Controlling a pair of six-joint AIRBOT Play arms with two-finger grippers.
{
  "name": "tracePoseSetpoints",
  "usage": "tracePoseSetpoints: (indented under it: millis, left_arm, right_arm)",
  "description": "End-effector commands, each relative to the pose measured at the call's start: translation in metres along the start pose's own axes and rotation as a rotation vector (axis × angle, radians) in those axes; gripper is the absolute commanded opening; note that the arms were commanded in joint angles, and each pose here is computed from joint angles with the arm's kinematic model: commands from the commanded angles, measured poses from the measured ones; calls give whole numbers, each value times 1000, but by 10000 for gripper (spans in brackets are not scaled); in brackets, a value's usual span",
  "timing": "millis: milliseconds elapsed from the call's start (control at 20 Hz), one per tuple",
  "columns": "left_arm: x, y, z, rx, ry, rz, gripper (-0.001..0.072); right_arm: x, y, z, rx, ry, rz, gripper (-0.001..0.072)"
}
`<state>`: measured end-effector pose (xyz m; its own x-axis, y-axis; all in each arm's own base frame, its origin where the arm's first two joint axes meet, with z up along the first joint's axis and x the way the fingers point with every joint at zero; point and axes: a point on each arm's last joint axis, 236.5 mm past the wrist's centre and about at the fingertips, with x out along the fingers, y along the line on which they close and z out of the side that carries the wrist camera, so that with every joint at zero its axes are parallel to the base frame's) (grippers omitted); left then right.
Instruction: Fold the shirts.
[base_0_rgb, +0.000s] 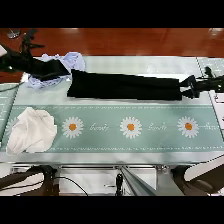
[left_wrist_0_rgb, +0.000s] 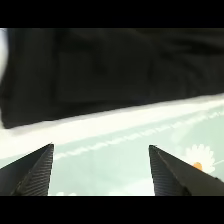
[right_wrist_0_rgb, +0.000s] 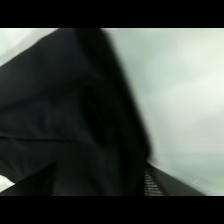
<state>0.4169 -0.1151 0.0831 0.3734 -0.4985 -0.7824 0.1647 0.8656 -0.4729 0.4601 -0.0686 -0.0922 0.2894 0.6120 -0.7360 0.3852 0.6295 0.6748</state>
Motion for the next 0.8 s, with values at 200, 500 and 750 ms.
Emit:
tracePoseSetpoints:
  millis: [200, 500, 750]
  left_arm:
    - [41, -45, -31, 97, 19, -40, 503]
    - [76, -77, -41, 192, 42, -92, 27]
    - [144, -141, -58, 247, 128, -151, 26]
  right_arm:
    - [-7, 40, -9, -96, -5, -11, 21]
    - [-110, 69, -72, -329, -114, -221, 21]
    - [-152, 101, -169, -381, -263, -221, 21]
